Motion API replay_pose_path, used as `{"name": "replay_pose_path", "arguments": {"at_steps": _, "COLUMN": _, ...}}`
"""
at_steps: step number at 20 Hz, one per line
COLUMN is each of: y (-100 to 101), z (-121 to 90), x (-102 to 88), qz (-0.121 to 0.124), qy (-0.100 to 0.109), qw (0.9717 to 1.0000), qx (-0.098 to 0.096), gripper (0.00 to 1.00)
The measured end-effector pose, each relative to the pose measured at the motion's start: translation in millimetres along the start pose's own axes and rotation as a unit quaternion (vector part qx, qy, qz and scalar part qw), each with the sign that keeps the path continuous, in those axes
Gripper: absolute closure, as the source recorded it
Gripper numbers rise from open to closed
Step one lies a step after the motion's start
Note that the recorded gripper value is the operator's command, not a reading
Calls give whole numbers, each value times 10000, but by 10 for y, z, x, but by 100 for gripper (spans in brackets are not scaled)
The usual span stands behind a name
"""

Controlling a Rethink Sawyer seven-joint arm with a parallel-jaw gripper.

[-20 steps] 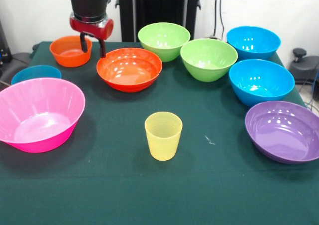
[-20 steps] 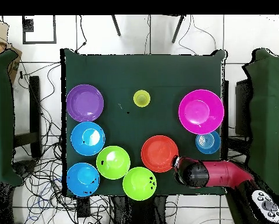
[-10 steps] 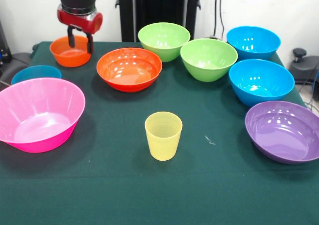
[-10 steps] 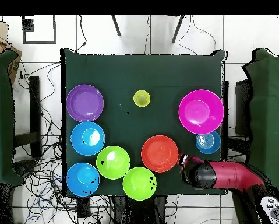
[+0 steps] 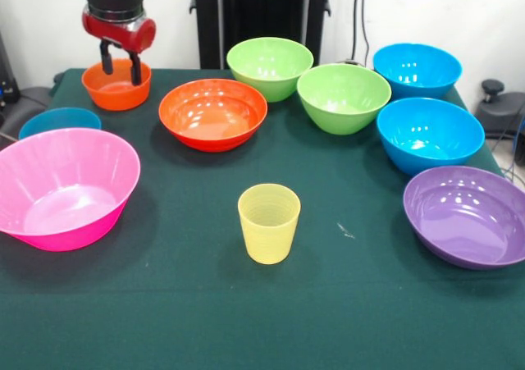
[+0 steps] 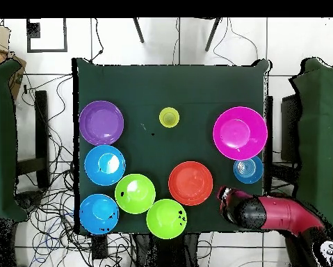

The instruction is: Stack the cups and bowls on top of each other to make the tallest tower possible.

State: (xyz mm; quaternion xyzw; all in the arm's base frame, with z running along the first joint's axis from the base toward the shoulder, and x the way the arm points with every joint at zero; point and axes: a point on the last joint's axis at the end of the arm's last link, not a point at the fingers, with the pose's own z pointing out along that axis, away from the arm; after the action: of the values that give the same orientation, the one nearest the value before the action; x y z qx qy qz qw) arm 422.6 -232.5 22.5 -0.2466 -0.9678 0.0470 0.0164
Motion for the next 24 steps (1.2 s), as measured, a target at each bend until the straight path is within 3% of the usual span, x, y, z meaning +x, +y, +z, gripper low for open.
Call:
{"name": "replay_pose_path", "arguments": {"at_steps": 8, "y": -225, "z": 119, "x": 158, "qz": 212, "qy": 215, "qw": 9995, "qx": 92, "gripper": 0}}
{"name": "replay_pose_path", "arguments": {"at_steps": 19, "y": -347, "z": 267, "x": 385, "qz": 238, "qy": 473, "qw": 9984, "qx": 220, "gripper": 0}}
{"name": "replay_pose_path", "arguments": {"at_steps": 24, "y": -334, "z": 392, "x": 494, "qz": 239, "qy": 535, "qw": 9982, "qx": 155, "gripper": 0}}
